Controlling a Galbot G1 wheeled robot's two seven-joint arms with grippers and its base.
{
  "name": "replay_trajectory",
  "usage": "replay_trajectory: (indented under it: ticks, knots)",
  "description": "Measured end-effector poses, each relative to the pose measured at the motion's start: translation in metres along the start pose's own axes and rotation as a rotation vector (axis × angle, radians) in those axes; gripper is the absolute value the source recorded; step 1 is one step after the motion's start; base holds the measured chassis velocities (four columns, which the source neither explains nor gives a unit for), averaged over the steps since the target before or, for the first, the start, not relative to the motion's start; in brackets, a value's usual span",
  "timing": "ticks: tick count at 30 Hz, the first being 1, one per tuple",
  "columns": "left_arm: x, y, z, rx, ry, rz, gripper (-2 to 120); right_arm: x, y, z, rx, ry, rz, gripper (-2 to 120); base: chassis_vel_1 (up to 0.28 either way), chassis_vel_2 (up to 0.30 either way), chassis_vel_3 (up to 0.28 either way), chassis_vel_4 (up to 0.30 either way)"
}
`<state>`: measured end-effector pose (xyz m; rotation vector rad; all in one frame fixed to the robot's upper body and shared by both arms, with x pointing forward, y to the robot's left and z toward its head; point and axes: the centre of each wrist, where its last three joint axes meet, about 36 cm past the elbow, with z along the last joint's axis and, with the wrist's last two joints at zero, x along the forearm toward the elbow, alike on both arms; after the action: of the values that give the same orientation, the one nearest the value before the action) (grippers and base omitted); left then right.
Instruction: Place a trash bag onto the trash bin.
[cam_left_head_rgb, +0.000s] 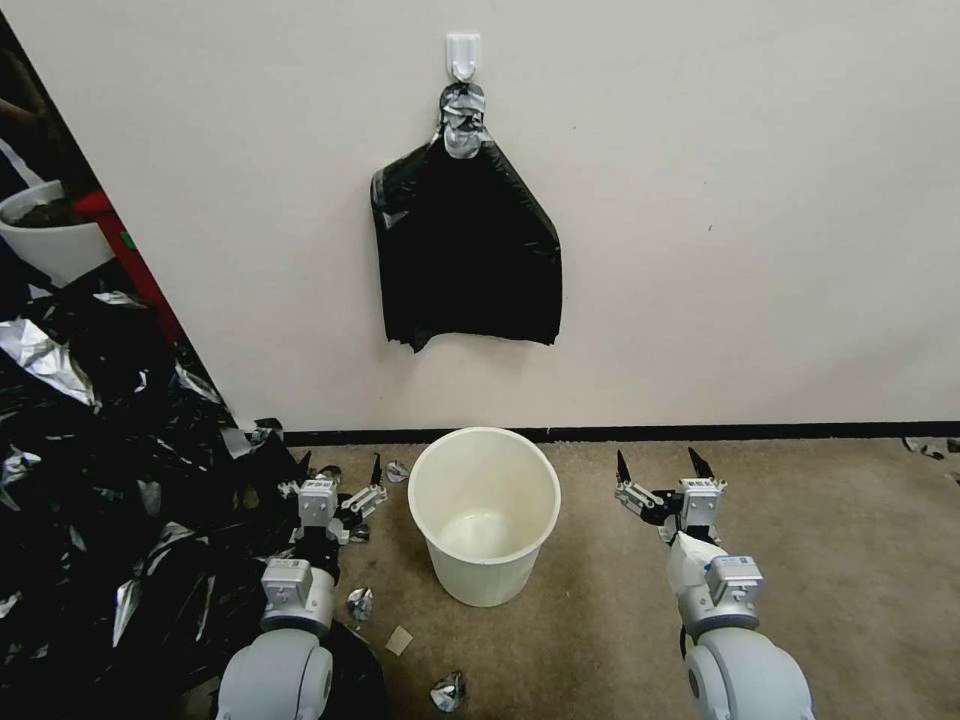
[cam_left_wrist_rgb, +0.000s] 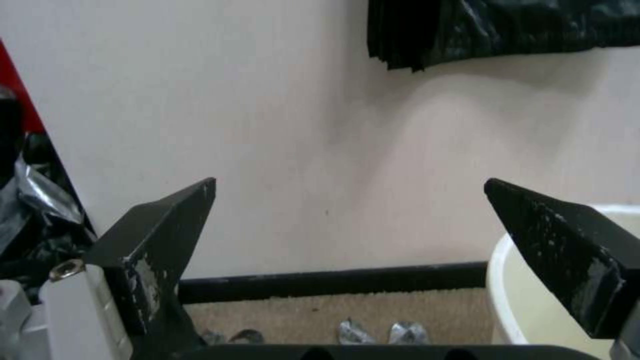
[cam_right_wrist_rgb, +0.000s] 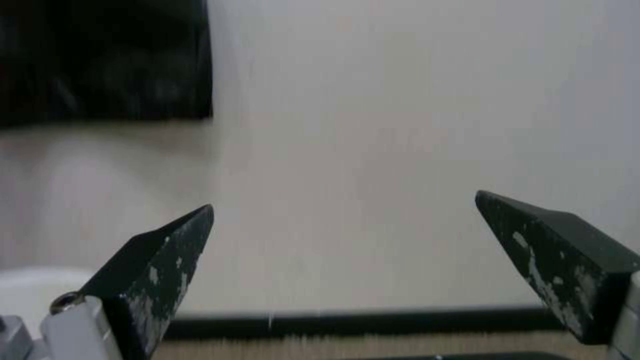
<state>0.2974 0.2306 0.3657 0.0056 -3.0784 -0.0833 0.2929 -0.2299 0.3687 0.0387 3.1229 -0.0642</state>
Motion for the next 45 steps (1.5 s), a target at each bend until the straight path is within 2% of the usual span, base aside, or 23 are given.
replay_trajectory:
  ticks: [1, 3, 4, 5, 7, 13, 16, 20, 24, 25, 27, 28, 37, 42, 45]
  knots:
    - [0.0, 0.0, 0.0, 0.0, 0.0, 0.0, 100, 0.0, 0.0, 0.0, 0.0, 0.0, 0.0, 100, 0.0, 0.0, 0.0, 0.0]
    - [0.002, -0.002, -0.005, 0.07, -0.044, -0.036, 100, 0.006, 0.001, -0.004, -0.046, -0.097, 0.041, 100, 0.0, 0.0, 0.0, 0.0]
    - [0.002, -0.002, -0.005, 0.07, -0.044, -0.036, 100, 0.006, 0.001, -0.004, -0.046, -0.097, 0.041, 100, 0.0, 0.0, 0.0, 0.0]
    - [0.003, -0.004, -0.008, 0.119, -0.068, -0.061, 100, 0.009, 0.002, -0.007, -0.073, -0.149, 0.065, 100, 0.0, 0.0, 0.0, 0.0]
    - [0.006, -0.007, -0.014, 0.209, -0.101, -0.107, 100, 0.011, 0.002, -0.009, -0.095, -0.184, 0.082, 100, 0.0, 0.0, 0.0, 0.0]
    - [0.008, -0.008, -0.016, 0.257, -0.112, -0.132, 100, 0.011, 0.002, -0.009, -0.098, -0.19, 0.085, 100, 0.0, 0.0, 0.0, 0.0]
    - [0.008, -0.009, -0.016, 0.257, -0.113, -0.132, 100, -0.002, -0.005, 0.003, -0.007, -0.276, 0.018, 100, 0.0, 0.0, 0.0, 0.0]
    - [0.007, -0.006, -0.016, 0.236, -0.141, -0.133, 100, -0.006, -0.004, 0.011, 0.025, -0.284, -0.008, 100, 0.0, 0.0, 0.0, 0.0]
    - [-0.002, 0.02, -0.005, 0.027, -0.307, -0.096, 100, -0.004, -0.002, 0.018, 0.05, -0.268, -0.025, 100, 0.0, 0.0, 0.0, 0.0]
    - [-0.002, 0.02, -0.005, 0.027, -0.307, -0.096, 100, -0.004, -0.002, 0.018, 0.05, -0.268, -0.025, 100, 0.0, 0.0, 0.0, 0.0]
    - [-0.006, 0.03, -0.001, -0.056, -0.36, -0.07, 100, -0.003, -0.002, 0.02, 0.053, -0.262, -0.028, 100, 0.0, 0.0, 0.0, 0.0]
    - [-0.005, 0.03, 0.005, -0.07, -0.36, -0.051, 100, -0.002, -0.002, 0.021, 0.054, -0.258, -0.03, 100, 0.0, 0.0, 0.0, 0.0]
    - [-0.002, 0.022, 0.015, -0.055, -0.339, -0.028, 100, 0.001, 0.005, 0.03, 0.042, -0.244, -0.033, 100, 0.0, 0.0, 0.0, 0.0]
    - [0.002, 0.018, 0.017, -0.01, -0.318, -0.037, 100, -0.006, 0.008, 0.033, 0.035, -0.248, -0.047, 100, 0.0, 0.0, 0.0, 0.0]
    - [0.006, 0.015, 0.016, 0.03, -0.296, -0.039, 100, -0.016, 0.015, 0.034, -0.031, -0.256, -0.064, 100, 0.0, 0.0, 0.0, 0.0]
